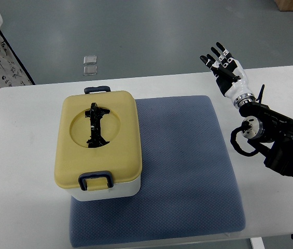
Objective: Open white storage box with right hand
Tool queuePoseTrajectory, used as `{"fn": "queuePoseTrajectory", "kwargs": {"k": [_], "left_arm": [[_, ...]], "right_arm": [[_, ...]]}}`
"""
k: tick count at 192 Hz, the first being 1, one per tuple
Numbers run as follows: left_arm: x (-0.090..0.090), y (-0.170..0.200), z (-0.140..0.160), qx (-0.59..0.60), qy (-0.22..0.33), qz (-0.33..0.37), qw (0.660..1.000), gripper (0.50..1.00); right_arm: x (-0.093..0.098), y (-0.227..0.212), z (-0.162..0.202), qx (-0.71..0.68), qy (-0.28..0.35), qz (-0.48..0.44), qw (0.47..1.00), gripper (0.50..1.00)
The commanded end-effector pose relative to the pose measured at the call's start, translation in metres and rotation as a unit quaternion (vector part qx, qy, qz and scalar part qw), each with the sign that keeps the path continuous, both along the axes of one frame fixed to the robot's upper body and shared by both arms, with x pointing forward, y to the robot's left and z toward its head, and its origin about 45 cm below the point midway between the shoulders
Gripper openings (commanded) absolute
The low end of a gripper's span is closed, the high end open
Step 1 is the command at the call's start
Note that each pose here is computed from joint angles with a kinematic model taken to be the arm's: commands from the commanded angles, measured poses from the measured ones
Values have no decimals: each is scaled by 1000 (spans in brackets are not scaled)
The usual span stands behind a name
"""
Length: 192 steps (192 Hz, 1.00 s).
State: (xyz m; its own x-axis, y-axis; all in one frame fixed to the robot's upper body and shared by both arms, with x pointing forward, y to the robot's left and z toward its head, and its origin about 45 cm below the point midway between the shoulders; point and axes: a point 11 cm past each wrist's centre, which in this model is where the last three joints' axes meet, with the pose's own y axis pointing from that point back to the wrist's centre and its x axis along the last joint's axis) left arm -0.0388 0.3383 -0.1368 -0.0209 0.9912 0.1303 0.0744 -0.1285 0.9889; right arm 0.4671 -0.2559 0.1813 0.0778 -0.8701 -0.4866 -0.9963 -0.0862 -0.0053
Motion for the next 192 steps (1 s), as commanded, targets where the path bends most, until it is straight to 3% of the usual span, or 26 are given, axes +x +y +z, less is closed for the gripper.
{"fn": "queuePoseTrajectory", "kwargs": {"k": [1,192], "left_arm": [[0,0,0,-1,0,1,1000,1000],[4,0,0,0,-3,-2,1000,1000]], "right_arm": [[1,-1,1,0,-1,-1,1000,930],[2,-4,3,-3,-3,-4,1000,930]]}}
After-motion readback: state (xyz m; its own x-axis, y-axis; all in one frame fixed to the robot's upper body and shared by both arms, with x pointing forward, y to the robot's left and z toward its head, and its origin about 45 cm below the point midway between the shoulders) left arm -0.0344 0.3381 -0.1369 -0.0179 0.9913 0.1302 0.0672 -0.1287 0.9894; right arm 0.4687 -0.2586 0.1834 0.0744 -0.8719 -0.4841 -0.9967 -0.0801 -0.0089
